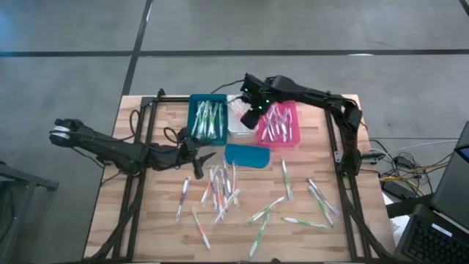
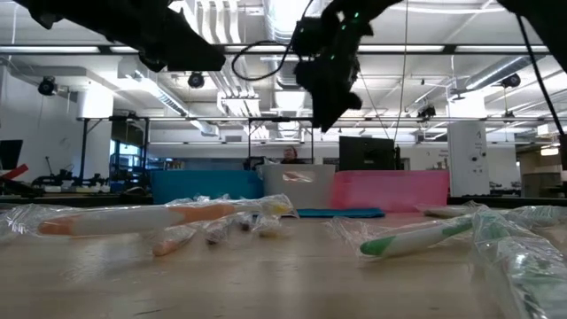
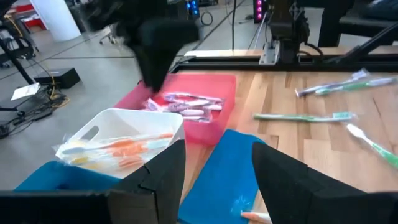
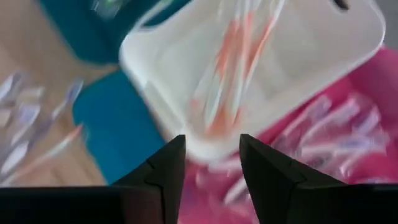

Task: Pick & Place Toothbrushes
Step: Put the purple toothbrush into the pink bin

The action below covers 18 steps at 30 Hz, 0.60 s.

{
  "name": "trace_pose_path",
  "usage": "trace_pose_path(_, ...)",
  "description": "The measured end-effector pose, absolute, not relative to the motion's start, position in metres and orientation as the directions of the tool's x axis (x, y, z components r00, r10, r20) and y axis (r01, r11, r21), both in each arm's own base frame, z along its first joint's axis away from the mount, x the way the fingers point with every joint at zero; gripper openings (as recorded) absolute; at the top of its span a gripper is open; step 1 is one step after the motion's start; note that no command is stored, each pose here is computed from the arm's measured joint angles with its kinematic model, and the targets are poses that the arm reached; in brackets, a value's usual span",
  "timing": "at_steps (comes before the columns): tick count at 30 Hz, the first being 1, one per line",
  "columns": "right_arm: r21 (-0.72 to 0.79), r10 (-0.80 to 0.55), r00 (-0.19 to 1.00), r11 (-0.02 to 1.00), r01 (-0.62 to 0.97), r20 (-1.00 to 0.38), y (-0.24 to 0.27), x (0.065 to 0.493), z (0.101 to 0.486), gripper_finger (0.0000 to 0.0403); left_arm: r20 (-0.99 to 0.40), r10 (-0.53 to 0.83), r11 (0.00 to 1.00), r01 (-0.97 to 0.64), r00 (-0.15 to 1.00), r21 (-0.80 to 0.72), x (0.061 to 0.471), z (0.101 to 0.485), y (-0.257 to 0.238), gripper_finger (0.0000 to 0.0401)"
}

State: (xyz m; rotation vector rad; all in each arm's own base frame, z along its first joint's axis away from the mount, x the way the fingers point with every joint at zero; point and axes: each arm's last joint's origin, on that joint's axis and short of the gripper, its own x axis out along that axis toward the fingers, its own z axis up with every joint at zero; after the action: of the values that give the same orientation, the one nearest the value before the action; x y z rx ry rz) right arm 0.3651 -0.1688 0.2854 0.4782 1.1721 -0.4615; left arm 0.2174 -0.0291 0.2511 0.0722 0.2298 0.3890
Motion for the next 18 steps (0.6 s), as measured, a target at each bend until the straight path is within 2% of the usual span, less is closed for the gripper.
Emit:
trace_pose_path(9,0.038,-0.154,0.318,0.851,0.524,-0.935,-0.098,0.33,0.326,0.0089,-0.215,0.384,0.923,-0.367,0.898,0.118,0.217,0.25,-0.029,0.019)
trace_pose_path(18,0.02,-0.143,0.336,0.898,0.439,-0.931,-0.029,0.298,0.326,0.0034,-0.245,0.377,0.926,-0.364,0.893,0.098,0.216,0.247,-0.029,0.0191)
